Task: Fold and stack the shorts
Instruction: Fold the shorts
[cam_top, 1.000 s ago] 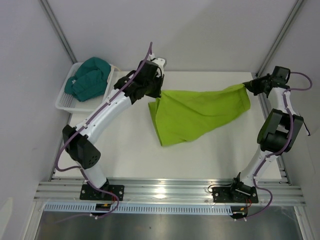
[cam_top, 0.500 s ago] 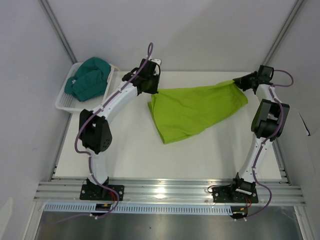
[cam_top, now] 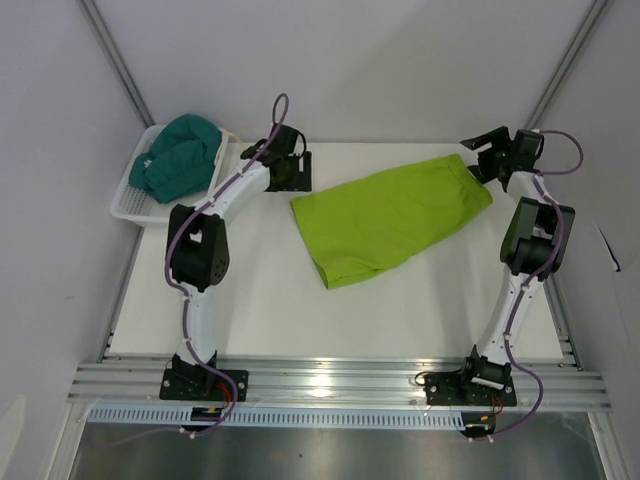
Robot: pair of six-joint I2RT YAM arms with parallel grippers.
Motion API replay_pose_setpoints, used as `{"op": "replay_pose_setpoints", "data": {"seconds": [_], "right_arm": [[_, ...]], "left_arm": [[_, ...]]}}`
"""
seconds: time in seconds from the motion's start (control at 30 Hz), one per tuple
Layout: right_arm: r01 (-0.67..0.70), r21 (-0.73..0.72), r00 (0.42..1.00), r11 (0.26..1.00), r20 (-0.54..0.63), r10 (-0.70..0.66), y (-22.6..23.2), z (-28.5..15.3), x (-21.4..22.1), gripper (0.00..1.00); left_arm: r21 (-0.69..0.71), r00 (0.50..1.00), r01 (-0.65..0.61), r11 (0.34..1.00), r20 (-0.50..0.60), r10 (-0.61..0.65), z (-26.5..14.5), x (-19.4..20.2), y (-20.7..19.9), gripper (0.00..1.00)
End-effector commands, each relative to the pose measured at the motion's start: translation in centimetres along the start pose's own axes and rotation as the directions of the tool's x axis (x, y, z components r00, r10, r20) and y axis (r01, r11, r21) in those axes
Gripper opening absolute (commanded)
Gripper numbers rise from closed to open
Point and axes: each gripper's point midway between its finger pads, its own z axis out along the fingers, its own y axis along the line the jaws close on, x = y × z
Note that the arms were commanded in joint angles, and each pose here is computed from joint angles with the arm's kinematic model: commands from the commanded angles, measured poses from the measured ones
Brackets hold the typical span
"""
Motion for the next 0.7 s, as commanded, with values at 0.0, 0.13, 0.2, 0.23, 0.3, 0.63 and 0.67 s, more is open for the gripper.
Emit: {"op": "replay_pose_setpoints", "data": {"seconds": [0.0,0.13,0.2,0.23,0.3,0.63,0.67], "right_arm": [[0.099,-0.034,0.993,0.994,0.074,-0.097,2.2,-4.8,-2.0,0.87],[0.084,0.015,0.994,0.996,0.075,-0.085,-0.7,-7.7,-1.0,0.91],[0.105,0.024,0.988,0.994,0.107,-0.107,-0.8,-9.0,-1.4,0.93],[0.107,0.035,0.988,0.994,0.11,-0.11,-1.3,-9.3,-1.2,0.93],[0.109,0.04,0.988,0.993,0.103,-0.113,-2.0,-9.5,-0.6,0.94],[0.108,-0.416,0.991,0.903,-0.027,-0.131,4.0,-4.5,1.8,0.68],[0.088,-0.439,0.992,0.894,-0.048,-0.121,4.6,-4.1,2.4,0.67]], "left_arm": [[-0.004,0.995,0.044,0.999,0.085,-0.043,-3.2,-2.1,0.1,0.88],[0.08,0.992,0.028,0.996,0.122,-0.038,-5.8,-2.4,-1.4,0.88],[0.092,0.992,-0.001,0.996,0.122,-0.01,-6.7,-1.6,-2.7,0.88],[0.09,0.994,-0.012,0.996,0.112,0.002,-6.6,-0.9,-3.1,0.88],[0.127,0.993,-0.033,0.991,0.119,0.018,-7.0,0.0,-4.9,0.88],[0.335,0.996,-0.015,0.942,0.086,-0.015,-6.7,3.9,-10.1,0.87],[0.345,0.996,-0.012,0.939,0.082,-0.017,-6.5,4.2,-10.3,0.87]]}}
